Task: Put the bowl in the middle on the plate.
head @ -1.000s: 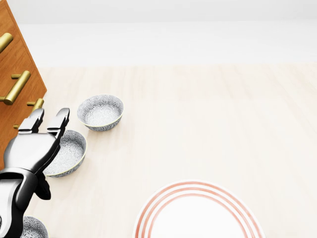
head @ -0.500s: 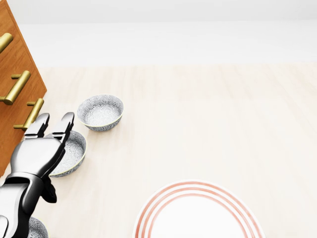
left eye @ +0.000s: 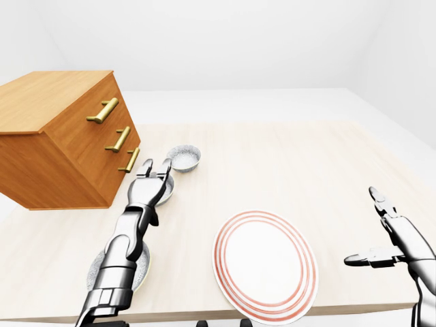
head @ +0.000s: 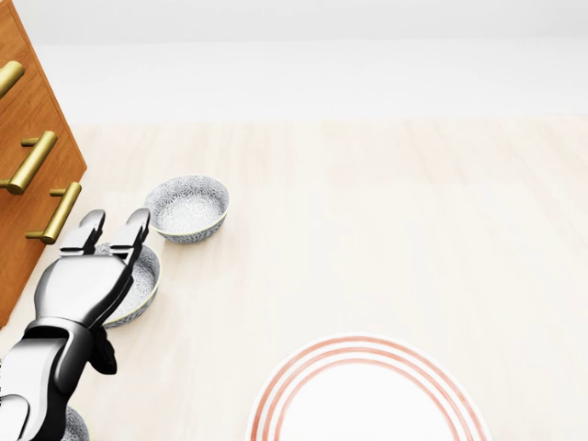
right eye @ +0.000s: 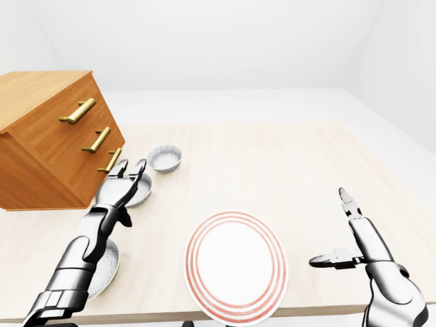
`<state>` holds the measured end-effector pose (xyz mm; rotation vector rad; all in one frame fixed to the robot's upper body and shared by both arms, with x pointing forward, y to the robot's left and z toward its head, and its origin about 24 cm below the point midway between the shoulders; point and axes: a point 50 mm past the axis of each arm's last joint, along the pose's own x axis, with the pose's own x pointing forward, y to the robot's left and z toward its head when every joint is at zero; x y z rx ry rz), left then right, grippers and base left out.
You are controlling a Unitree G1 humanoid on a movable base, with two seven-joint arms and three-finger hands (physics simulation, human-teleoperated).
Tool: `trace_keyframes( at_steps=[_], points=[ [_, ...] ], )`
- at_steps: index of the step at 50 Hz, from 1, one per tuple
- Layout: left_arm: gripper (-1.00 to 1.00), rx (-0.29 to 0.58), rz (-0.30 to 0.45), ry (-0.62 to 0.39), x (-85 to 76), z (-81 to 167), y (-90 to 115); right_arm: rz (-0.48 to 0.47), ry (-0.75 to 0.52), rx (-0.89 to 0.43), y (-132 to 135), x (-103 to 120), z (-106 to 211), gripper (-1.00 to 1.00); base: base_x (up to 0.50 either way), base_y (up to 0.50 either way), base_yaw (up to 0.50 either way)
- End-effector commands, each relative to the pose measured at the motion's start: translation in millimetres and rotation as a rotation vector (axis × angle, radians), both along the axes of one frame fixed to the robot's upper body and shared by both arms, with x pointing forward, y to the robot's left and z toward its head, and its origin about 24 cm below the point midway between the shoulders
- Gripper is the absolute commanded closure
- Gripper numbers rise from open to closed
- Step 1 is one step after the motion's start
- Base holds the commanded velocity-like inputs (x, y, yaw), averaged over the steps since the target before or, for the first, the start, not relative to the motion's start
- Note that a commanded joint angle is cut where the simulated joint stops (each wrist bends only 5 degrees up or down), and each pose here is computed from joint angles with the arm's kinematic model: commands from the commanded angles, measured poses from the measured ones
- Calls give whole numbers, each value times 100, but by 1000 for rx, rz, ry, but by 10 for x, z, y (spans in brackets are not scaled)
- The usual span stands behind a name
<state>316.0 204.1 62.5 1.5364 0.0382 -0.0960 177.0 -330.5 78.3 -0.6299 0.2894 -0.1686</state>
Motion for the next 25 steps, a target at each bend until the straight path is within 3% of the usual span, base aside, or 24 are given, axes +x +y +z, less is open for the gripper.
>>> trace_keyframes(
  at_steps=[1,25],
  points=[
    [-100,1,-8,9,0,-35,-33,6,-3,-6,8,-6,20,-100,0,0,0],
    [-100,9,-30,31,23,-95,-118,-2,2,1,-3,-9,-4,-100,0,0,0]
  ],
)
